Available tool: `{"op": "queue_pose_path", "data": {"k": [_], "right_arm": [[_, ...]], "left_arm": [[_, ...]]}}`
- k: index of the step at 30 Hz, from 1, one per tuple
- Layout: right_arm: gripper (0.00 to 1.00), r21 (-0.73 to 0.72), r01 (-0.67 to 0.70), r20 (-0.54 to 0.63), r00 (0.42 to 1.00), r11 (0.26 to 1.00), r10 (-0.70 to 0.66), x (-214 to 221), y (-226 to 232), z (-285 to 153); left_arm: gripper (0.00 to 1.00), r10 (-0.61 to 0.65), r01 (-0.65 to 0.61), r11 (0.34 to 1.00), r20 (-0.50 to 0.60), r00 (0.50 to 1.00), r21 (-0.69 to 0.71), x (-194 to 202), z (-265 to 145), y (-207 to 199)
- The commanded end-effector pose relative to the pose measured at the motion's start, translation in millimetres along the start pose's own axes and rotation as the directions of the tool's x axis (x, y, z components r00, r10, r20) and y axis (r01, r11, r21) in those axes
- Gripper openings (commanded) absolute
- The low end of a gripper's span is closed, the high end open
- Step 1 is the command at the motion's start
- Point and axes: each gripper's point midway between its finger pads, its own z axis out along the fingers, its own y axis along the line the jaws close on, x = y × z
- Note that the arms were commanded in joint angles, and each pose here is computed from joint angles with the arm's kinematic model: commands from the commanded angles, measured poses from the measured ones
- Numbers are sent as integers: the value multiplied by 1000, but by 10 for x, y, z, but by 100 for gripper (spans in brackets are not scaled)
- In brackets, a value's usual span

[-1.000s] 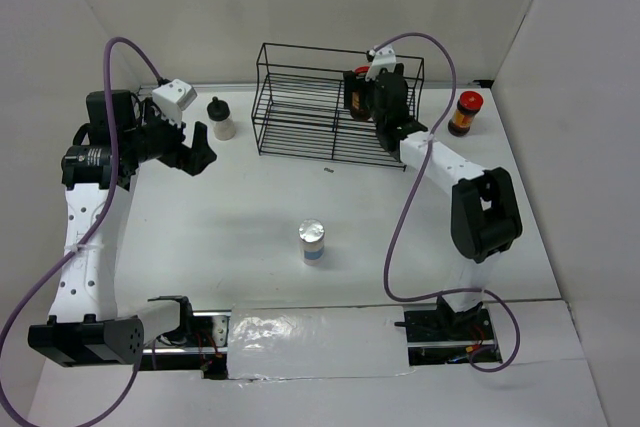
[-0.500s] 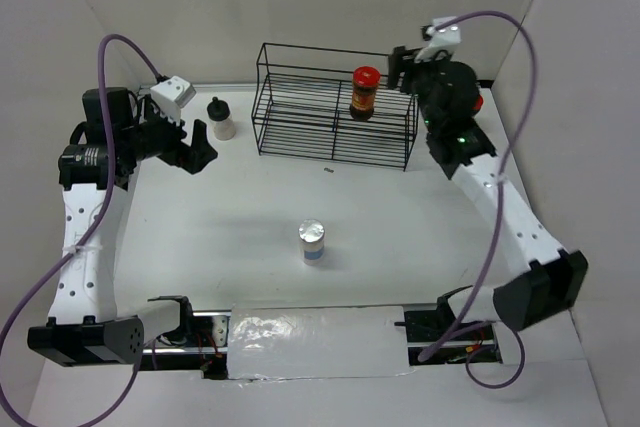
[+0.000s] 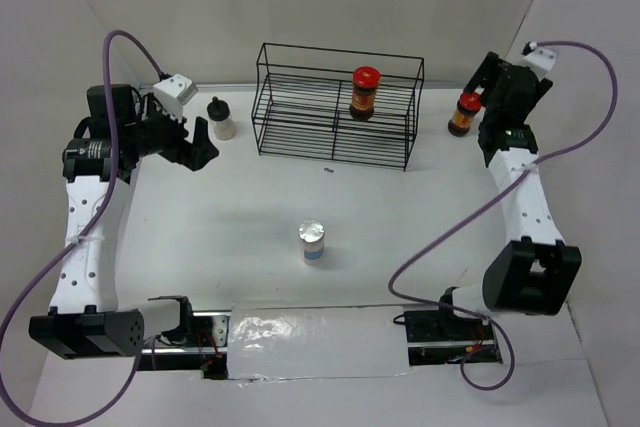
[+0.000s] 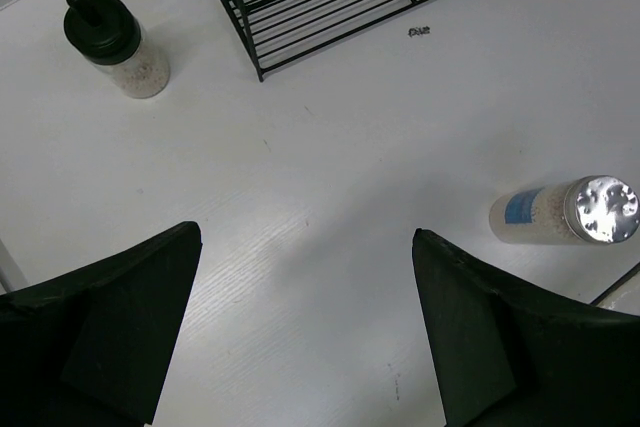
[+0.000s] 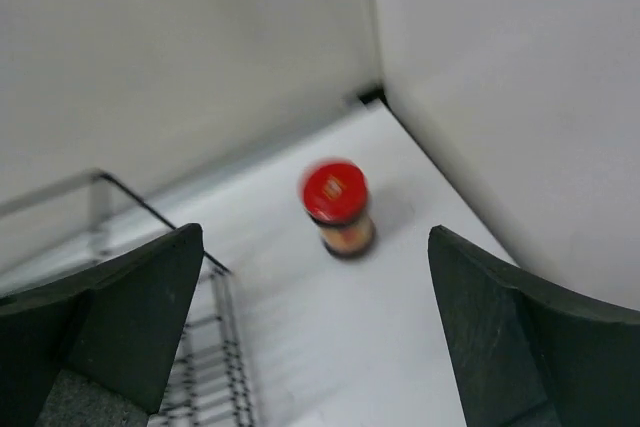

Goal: Organize the condiment bottles

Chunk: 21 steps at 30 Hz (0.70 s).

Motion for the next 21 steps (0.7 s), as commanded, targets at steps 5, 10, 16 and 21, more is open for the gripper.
{"op": "queue_pose_path", "data": {"k": [5,10,16,21], "right_arm": [[100,79,97,-168,982,992,-83,947,-312,391],[100,82,164,-193,970,983,-146,1324,-351,726],[100,91,182,-257,954,979,-154,1746,-386,1235],[100,84,166,-260,956,983,-139,1992,-347,1480]], "left_arm": [[99,7,-6,1000,22,1000,-30,-138,45,128],[99,9,-9,999,-2,1000,-49,-135,90,219],[99,-1,0,997,-26,1000,-72,-148,152,324],[99,11,-14,994,-25,1000,-112,-172,141,412]]}}
